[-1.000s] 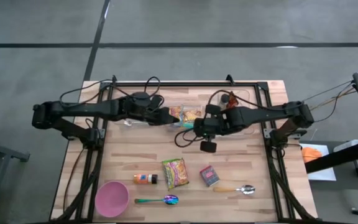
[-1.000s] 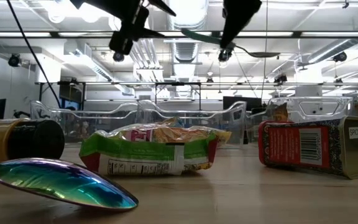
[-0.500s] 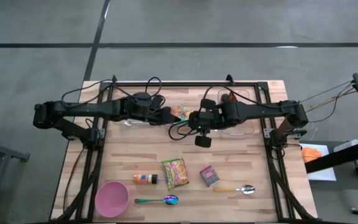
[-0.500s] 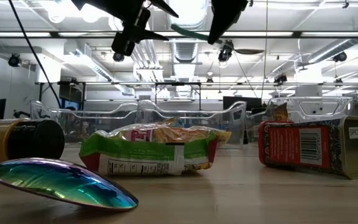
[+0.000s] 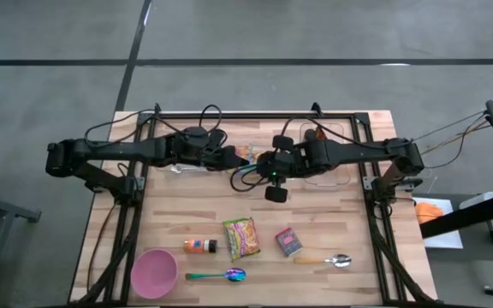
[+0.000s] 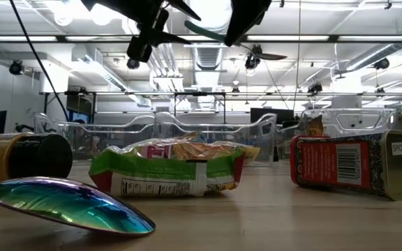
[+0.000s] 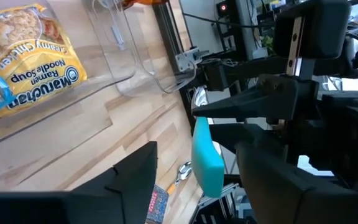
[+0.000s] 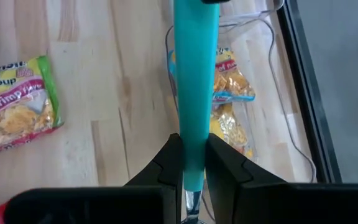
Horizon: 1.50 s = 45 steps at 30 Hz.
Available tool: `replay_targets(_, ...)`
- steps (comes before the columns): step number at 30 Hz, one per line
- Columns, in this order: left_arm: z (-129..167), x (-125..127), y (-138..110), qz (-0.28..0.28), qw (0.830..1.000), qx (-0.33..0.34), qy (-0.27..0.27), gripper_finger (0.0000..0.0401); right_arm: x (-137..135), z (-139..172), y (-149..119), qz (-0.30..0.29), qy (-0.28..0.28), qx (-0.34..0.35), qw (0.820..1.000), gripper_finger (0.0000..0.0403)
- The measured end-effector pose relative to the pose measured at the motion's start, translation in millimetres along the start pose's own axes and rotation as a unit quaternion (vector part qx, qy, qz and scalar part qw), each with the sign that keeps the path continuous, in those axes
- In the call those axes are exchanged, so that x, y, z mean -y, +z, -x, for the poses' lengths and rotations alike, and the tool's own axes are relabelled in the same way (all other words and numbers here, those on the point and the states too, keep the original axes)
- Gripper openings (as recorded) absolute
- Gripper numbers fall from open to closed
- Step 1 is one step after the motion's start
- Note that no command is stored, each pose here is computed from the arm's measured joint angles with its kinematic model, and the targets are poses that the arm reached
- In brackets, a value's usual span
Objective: Pick & Place Food Item
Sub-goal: Put the blue spoon into the left transparent bin
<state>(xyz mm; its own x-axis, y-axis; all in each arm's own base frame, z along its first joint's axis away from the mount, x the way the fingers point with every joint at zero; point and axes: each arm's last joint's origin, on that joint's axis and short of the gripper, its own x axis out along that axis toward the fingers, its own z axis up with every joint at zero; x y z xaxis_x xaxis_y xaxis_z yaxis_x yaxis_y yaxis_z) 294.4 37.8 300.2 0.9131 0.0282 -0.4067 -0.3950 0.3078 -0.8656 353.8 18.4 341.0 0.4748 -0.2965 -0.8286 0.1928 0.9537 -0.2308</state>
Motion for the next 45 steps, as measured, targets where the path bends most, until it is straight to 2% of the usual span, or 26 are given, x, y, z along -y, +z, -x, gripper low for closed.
replay_targets(10, -0.2, 0.2, 0.1, -0.012, 1.000, 0.000, -0.001, 0.0109, -0.4, 0.1, 1.0, 0.006, 0.002, 0.005, 1.000, 0.0036)
replay_targets(14, -0.2, 1.7, 0.1, -0.014, 1.000, -0.006, -0.011, 0.0086, 0.6, -0.3, 1.2, 0.005, 0.001, 0.005, 1.000, 0.0036)
replay_targets(18, -0.3, 2.6, 0.2, -0.015, 1.000, -0.007, -0.018, 0.0082, 1.2, 0.0, 1.1, 0.005, 0.001, 0.005, 1.000, 0.0036)
replay_targets(26, -0.2, 3.4, -0.3, -0.015, 0.999, -0.019, -0.026, 0.0095, 1.0, 0.2, 1.1, 0.007, 0.001, 0.006, 1.000, 0.0036)
replay_targets(38, -0.1, 3.4, -1.4, -0.010, 0.999, -0.037, -0.031, 0.0213, 1.5, 0.1, 1.5, 0.012, 0.000, 0.007, 1.000, 0.0036)
replay_targets(45, 0.0, 2.7, 0.1, -0.008, 0.999, -0.034, -0.029, 0.0209, 1.3, 0.2, 1.6, 0.012, 0.000, 0.008, 1.000, 0.0036)
